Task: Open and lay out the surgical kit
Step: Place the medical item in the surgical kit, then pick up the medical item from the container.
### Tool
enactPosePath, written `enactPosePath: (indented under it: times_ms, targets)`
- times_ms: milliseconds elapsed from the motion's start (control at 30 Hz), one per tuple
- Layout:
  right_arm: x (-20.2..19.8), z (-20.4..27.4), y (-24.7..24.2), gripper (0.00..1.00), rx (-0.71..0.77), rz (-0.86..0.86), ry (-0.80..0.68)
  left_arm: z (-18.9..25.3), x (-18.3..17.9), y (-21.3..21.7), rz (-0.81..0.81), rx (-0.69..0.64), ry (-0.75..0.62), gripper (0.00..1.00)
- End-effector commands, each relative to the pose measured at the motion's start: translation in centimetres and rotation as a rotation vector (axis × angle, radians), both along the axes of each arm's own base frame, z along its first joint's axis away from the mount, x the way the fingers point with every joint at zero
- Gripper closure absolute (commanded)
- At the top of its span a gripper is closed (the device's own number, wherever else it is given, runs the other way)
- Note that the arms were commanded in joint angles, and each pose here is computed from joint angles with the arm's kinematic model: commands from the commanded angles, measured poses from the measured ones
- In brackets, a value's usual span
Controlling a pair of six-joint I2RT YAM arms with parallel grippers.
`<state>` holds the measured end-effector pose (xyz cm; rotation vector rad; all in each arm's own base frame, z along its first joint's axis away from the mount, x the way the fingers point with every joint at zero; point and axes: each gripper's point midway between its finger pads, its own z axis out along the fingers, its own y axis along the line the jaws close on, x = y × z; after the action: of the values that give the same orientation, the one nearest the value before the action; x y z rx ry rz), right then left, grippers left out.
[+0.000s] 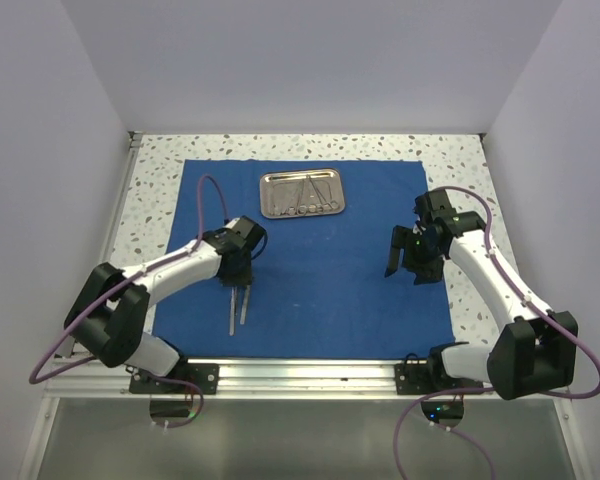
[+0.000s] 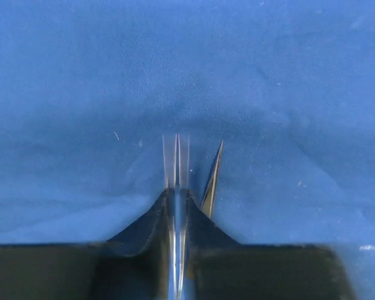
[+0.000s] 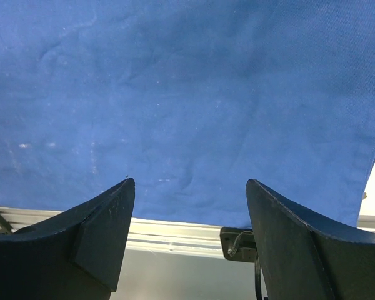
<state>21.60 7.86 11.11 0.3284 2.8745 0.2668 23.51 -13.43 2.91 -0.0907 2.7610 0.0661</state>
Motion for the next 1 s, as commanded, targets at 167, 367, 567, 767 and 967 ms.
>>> enactPosePath:
  times_ms: [167,367,567,767,967]
  targets:
    - [0.0,0.3,0.0,0.24,0.015,0.012,-0.024,4.2,3.2,-1.8,0.022,-0.061,-0.139,0.25]
    - [-0.7,0.5,-0.3,0.24,0.007,-0.011,-0.028,8.1,10.9,-4.3,-0.042,-0.032,-0.247,0.28]
    - [-0.3,2.5,0.3,0.24,0.045,-0.035,-0.069,8.0,21.1,-5.6,-0.003,-0.051,-0.276,0.37]
    - [-0.2,3.7,-0.3,0.24,0.015,-0.048,-0.073,9.1,31.1,-7.6,0.018,-0.115,-0.375,0.39]
    - [-0.2,3.7,-1.4,0.24,-0.047,-0.057,-0.059,6.1,34.8,-8.6,0.025,-0.177,-0.403,0.42]
